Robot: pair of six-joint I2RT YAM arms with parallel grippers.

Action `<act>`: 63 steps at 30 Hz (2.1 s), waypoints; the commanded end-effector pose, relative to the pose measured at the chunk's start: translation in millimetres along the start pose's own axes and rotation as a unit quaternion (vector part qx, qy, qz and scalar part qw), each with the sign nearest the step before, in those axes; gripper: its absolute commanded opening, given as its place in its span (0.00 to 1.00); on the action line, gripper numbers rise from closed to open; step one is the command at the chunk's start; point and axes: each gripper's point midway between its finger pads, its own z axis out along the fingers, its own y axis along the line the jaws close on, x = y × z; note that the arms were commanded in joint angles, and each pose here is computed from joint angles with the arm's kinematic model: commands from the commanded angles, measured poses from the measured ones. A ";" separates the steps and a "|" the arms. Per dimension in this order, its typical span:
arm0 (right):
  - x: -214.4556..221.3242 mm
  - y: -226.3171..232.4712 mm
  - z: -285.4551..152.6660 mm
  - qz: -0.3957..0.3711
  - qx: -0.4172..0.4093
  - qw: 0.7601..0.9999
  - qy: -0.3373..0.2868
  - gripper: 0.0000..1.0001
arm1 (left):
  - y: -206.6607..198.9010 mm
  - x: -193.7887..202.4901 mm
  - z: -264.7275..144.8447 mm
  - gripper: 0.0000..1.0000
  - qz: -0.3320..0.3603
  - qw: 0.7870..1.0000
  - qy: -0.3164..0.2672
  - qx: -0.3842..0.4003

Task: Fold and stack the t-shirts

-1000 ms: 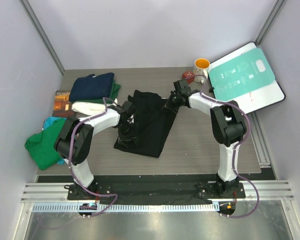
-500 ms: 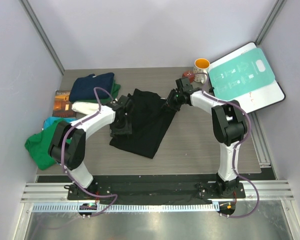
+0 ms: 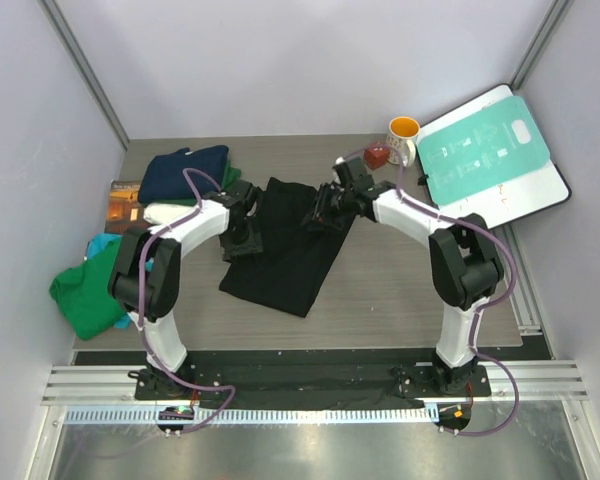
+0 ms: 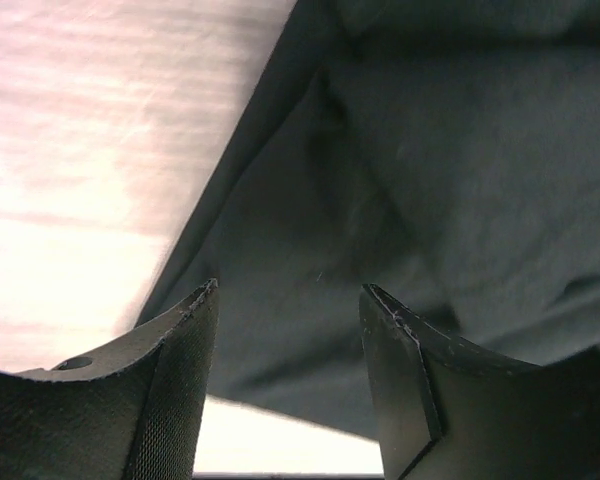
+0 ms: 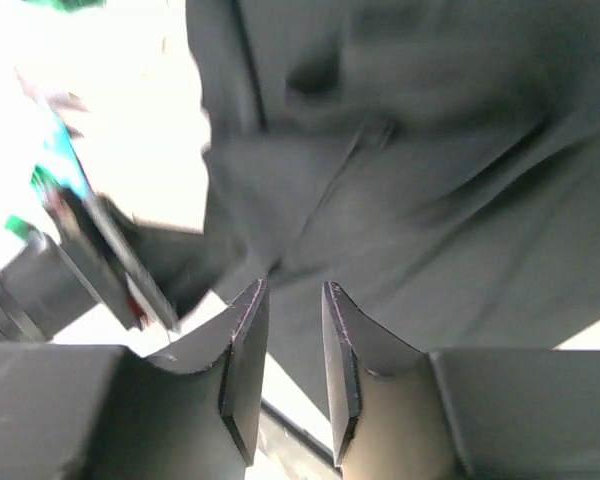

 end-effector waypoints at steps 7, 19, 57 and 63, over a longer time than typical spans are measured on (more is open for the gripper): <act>100.1 -6.6 23.4 -0.019 0.006 0.993 0.114 0.25 | -39.2 -46.2 5.7 0.57 0.010 0.998 -0.031 0.061; 162.4 -34.0 58.1 -0.037 0.038 0.977 0.207 0.23 | -55.5 -46.6 21.9 0.58 0.009 0.996 -0.011 0.090; 176.5 -67.7 62.1 -0.063 0.091 0.966 0.233 0.19 | -42.4 -136.0 -53.8 0.57 -0.013 0.988 -0.092 0.122; 177.1 -71.8 65.5 -0.059 0.096 0.966 0.234 0.19 | -47.3 -65.8 -50.2 0.31 -0.005 0.984 -0.031 0.178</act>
